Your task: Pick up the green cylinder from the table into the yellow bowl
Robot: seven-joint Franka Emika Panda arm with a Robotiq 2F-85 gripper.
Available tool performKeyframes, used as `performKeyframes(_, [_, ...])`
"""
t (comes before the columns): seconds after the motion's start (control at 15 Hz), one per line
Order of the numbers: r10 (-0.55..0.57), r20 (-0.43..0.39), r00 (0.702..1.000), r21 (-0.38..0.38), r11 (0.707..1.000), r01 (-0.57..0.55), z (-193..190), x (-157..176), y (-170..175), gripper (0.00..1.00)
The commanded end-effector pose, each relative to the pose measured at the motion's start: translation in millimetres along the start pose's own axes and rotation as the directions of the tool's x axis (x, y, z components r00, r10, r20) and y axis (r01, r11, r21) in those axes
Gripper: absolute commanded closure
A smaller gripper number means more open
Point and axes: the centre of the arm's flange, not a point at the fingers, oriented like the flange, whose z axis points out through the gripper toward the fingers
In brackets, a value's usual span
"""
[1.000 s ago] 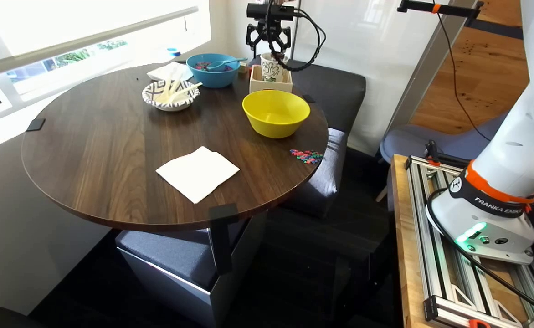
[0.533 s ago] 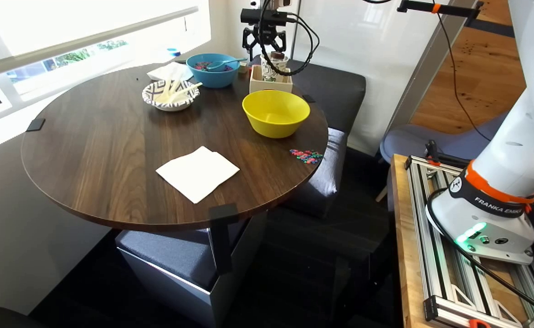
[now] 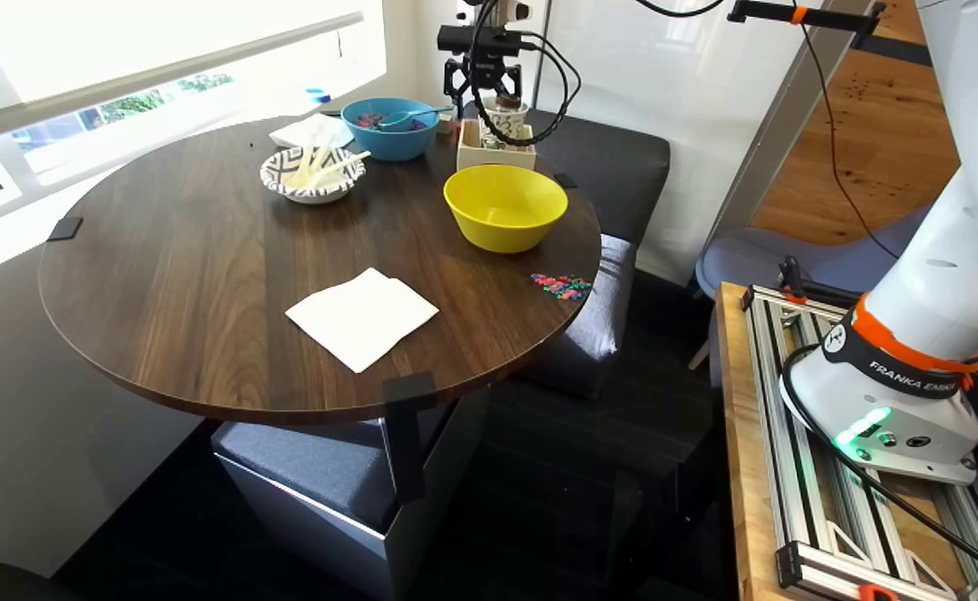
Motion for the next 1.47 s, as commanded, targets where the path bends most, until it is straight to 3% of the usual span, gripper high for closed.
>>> performKeyframes(0.0, [0.025, 0.017, 1.000, -0.007, 1.000, -0.024, 6.2, 2.1, -8.0, 0.03])
performKeyframes(0.6, [0.025, 0.027, 0.999, -0.010, 1.000, -0.025, 4.0, -1.2, -6.4, 0.05])
performKeyframes(0.8, [0.024, 0.027, 0.999, -0.005, 1.000, -0.024, 1.5, -2.9, -2.0, 0.10])
performKeyframes(0.87, [0.026, 0.028, 0.999, -0.008, 1.000, -0.026, 2.0, -3.7, -1.3, 0.21])
performKeyframes(0.93, [0.027, 0.030, 0.999, -0.008, 1.000, -0.027, 2.0, -4.2, -0.2, 0.23])
performKeyframes(1.0, [0.026, 0.031, 0.999, -0.007, 1.000, -0.026, 1.5, -5.3, 1.4, 0.41])
performKeyframes(1.13, [0.025, 0.033, 0.999, -0.008, 1.000, -0.025, 0.2, -7.6, 3.7, 0.59])
performKeyframes(1.27, [0.027, 0.033, 0.999, -0.006, 1.000, -0.027, -0.2, -9.0, 3.7, 0.66])
performKeyframes(1.33, [0.031, 0.033, 0.999, -0.005, 1.000, -0.031, -0.7, -8.9, 3.5, 0.81])
performKeyframes(1.4, [0.035, 0.034, 0.999, -0.003, 0.999, -0.035, -1.7, -8.7, 3.4, 0.88])
